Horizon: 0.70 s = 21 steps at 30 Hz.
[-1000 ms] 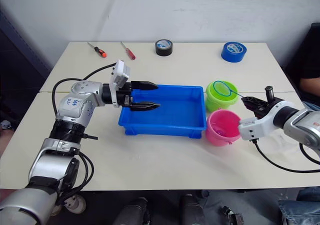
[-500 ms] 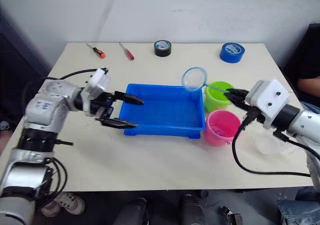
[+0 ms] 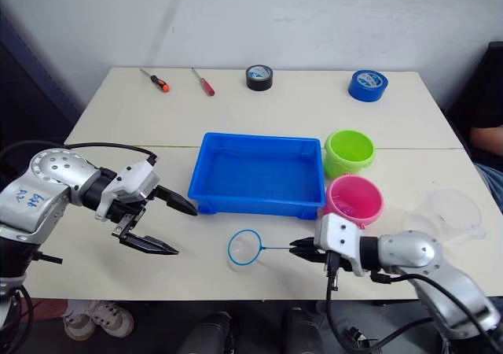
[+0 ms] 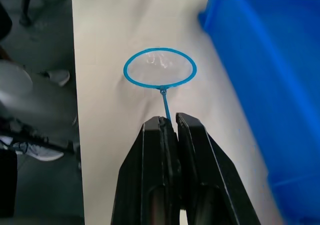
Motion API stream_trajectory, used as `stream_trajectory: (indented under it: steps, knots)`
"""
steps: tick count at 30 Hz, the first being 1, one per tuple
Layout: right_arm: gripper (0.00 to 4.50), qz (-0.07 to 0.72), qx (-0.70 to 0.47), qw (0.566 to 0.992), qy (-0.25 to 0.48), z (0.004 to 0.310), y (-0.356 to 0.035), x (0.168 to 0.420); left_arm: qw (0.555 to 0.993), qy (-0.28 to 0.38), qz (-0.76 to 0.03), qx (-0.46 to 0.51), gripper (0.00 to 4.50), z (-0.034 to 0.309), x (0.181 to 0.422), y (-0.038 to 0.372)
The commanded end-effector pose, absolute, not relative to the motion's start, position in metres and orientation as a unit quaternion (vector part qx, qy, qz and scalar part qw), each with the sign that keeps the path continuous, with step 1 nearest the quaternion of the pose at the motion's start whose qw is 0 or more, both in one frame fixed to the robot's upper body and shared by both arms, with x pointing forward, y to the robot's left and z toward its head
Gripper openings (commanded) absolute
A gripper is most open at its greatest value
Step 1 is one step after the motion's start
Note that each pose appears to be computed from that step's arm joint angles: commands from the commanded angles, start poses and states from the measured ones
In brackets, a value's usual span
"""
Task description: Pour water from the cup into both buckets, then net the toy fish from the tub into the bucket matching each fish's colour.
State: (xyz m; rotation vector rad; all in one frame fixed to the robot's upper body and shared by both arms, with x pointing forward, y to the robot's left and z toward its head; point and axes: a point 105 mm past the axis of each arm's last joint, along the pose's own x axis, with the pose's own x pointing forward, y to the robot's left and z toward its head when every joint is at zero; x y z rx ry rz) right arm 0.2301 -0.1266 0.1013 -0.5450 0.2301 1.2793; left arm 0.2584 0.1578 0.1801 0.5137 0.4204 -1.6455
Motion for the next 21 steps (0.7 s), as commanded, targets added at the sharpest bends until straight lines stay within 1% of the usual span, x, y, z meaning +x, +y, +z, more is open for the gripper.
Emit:
stream_trajectory:
  steps: [1,2,4,5,8,9,11,14,17,21]
  knots:
    - [1.17,0.582,-0.278,0.757,0.105,0.099,-0.131,0.233,0.63,0.158,-0.726,0.227,4.5,0.195,0.255,0.16]
    - [1.59,0.573,-0.279,0.763,0.11,0.099,-0.137,0.233,0.635,0.152,-0.724,0.222,4.5,0.196,0.257,0.159]
    - [2.6,0.551,-0.279,0.778,0.115,0.105,-0.148,0.233,0.643,0.145,-0.722,0.21,4.5,0.199,0.26,0.158]
    - [3.02,0.538,-0.276,0.788,0.114,0.112,-0.156,0.232,0.647,0.141,-0.722,0.201,4.5,0.201,0.261,0.157]
    - [4.47,0.493,-0.252,0.824,0.118,0.138,-0.182,0.223,0.656,0.129,-0.723,0.174,4.5,0.207,0.265,0.156]
    - [4.47,0.474,-0.244,0.837,0.123,0.147,-0.194,0.218,0.662,0.124,-0.72,0.164,4.5,0.209,0.267,0.156]
    - [4.47,0.408,-0.222,0.874,0.138,0.168,-0.232,0.203,0.681,0.113,-0.711,0.133,4.5,0.216,0.277,0.158]
    - [4.47,0.326,-0.198,0.913,0.143,0.189,-0.272,0.185,0.7,0.103,-0.698,0.109,4.5,0.221,0.288,0.162]
    - [4.47,0.284,-0.192,0.929,0.14,0.201,-0.29,0.173,0.705,0.105,-0.692,0.116,4.5,0.22,0.293,0.165]
    - [4.47,0.258,-0.189,0.935,0.152,0.202,-0.3,0.16,0.695,0.101,-0.702,0.117,4.5,0.221,0.296,0.164]
